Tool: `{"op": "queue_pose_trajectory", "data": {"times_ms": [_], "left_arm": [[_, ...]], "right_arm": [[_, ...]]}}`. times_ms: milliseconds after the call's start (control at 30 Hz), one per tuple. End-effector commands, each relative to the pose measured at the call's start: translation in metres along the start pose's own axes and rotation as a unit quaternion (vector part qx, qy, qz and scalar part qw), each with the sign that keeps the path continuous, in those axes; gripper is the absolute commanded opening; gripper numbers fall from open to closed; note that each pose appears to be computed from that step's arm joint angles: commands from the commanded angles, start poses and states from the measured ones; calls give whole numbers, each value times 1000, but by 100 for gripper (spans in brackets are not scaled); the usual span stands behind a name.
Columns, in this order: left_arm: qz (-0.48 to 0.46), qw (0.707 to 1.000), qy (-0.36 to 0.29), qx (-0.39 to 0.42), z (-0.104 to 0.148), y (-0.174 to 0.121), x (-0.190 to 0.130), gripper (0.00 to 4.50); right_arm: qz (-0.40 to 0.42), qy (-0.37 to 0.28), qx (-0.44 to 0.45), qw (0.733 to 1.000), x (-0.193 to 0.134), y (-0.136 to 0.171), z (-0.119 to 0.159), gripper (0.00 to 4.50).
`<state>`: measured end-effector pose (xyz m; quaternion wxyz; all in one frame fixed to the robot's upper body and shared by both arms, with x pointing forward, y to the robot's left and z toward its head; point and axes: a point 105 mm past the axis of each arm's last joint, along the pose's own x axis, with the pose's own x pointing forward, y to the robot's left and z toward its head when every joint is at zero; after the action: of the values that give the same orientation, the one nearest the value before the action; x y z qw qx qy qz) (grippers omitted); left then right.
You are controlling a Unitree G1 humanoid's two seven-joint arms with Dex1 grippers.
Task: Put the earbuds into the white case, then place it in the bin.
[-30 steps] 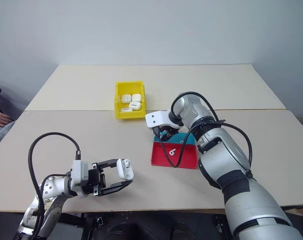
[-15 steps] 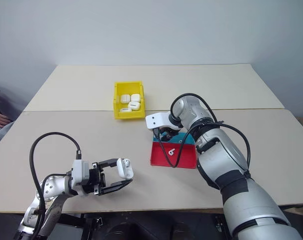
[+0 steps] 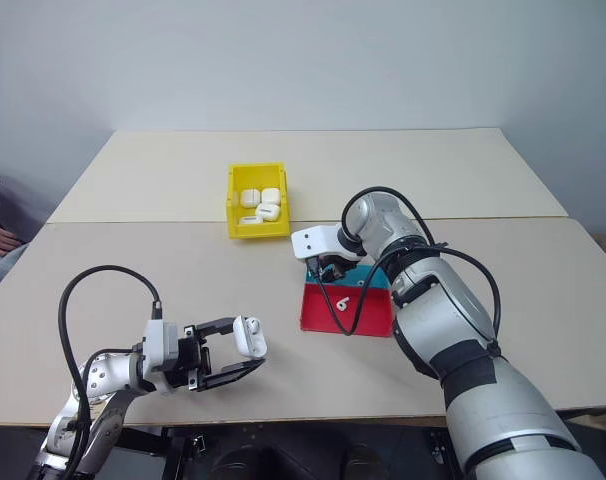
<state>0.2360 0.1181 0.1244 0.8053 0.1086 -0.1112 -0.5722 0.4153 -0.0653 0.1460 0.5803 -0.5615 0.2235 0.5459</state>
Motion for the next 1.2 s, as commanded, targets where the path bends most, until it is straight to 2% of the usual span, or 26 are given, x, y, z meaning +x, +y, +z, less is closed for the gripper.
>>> {"op": "queue_pose_trajectory", "data": {"times_ms": [33,167,233,667,733,1200], "left_arm": [[-7,1000,-10,19,9,-3,3,275],[-7,1000,-10,20,9,-3,4,275],[-6,1000,-9,20,9,-2,4,275],[-5,1000,0,22,6,-1,4,275],[-6,1000,0,21,6,-1,4,275],[-10,1000,-4,24,8,-1,7,275]], "right_arm": [[-9,-7,-9,1000,-4,-5,6,193],[-9,-9,-13,1000,-3,-5,8,193],[-7,-8,-17,1000,-3,-4,8,158],[-9,0,-19,1000,-1,-4,5,158],[-9,2,-19,1000,-1,-4,5,122],[-23,-17,-8,1000,-8,-8,6,122]]}}
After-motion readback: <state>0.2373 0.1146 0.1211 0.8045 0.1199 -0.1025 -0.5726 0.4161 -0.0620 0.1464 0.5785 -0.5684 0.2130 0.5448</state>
